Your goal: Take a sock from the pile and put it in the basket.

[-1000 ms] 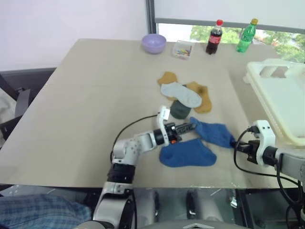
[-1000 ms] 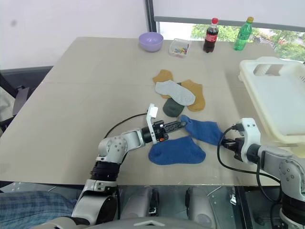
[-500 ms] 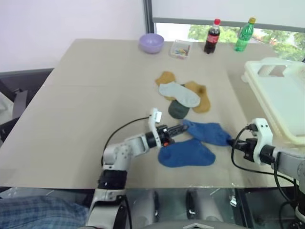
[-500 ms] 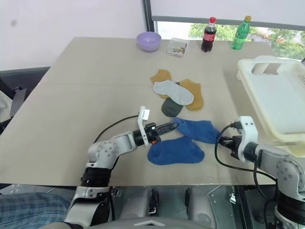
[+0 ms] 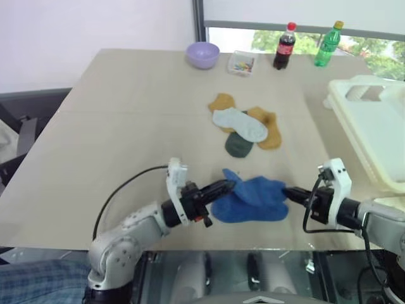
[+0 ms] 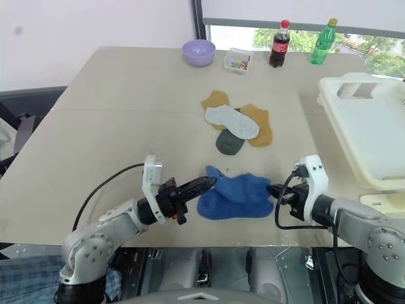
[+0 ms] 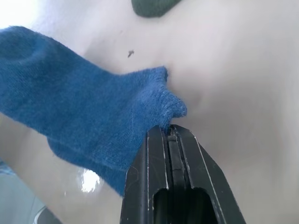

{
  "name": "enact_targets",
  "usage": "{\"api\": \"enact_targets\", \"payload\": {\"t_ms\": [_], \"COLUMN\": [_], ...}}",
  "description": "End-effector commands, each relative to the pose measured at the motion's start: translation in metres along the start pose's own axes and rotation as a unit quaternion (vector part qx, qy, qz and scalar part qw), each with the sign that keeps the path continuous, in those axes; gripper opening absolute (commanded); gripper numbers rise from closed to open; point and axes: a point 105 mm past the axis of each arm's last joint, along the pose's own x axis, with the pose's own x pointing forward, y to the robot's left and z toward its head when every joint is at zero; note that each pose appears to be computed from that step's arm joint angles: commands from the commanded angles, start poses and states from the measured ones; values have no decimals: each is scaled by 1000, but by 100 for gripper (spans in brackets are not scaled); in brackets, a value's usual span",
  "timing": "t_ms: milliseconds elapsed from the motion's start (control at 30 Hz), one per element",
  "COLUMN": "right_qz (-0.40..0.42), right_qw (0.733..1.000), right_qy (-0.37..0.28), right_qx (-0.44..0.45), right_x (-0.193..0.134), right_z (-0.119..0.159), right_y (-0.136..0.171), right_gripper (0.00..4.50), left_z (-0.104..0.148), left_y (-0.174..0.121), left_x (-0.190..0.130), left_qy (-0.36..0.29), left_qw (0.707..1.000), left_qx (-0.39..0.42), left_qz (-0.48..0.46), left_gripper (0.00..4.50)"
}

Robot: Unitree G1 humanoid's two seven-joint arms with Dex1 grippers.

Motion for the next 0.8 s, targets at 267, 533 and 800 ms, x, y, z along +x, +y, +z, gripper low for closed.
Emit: {"api": "enact_targets", "payload": {"t_ms": [267,533,800], "right_qz": [11,24,32], "right_qw": [1000,1000,999], "right_qy": [-2,3,-8], "right_qx": [-6,1,1], "right_x": [-6,1,14], "right_z": [-3,-5,7], "right_y": [10,17,22], "right_gripper": [0,0,0], "left_z": [-64,-96,-104], "left_y": [53,71,62], "left_x": [-55,-91,-100], "left_qy": [30,-2,-2], "left_qw": [998,999,1000], "left_qx": [15,19,8], "left_qz": [62,46,12], "left_gripper": [8,8,8]}}
